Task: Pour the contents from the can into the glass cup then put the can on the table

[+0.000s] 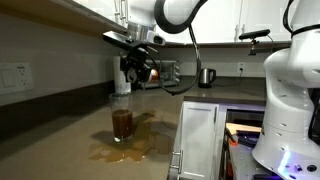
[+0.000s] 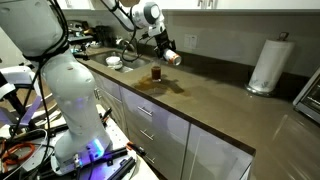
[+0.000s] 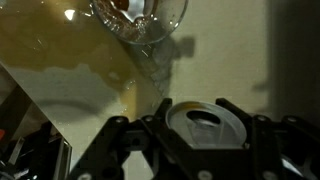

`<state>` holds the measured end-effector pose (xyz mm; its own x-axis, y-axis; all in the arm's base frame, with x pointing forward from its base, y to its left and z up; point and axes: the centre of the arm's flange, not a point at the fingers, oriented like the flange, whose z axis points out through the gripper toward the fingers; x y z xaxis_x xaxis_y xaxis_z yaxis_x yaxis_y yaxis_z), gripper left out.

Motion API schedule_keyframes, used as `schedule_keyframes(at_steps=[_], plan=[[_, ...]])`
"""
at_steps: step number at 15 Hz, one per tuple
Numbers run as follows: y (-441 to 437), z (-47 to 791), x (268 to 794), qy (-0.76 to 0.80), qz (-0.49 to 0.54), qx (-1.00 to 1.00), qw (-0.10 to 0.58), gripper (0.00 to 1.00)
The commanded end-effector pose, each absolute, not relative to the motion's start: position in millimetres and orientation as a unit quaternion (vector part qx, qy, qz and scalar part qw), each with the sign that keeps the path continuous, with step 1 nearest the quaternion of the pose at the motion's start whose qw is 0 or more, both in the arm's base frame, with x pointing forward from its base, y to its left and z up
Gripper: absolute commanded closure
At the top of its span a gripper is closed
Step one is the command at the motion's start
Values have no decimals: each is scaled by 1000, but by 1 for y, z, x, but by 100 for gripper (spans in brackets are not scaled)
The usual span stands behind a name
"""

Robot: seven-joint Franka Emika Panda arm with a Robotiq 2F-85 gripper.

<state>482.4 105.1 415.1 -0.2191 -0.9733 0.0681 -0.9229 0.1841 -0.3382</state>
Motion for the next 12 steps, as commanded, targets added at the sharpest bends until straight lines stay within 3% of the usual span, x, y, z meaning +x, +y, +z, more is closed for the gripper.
schedule_keyframes(at_steps=[1,12], plan=[[100,417,480,768,-154,-614,94,75],[29,413,453,798,-174,-536,214,75]])
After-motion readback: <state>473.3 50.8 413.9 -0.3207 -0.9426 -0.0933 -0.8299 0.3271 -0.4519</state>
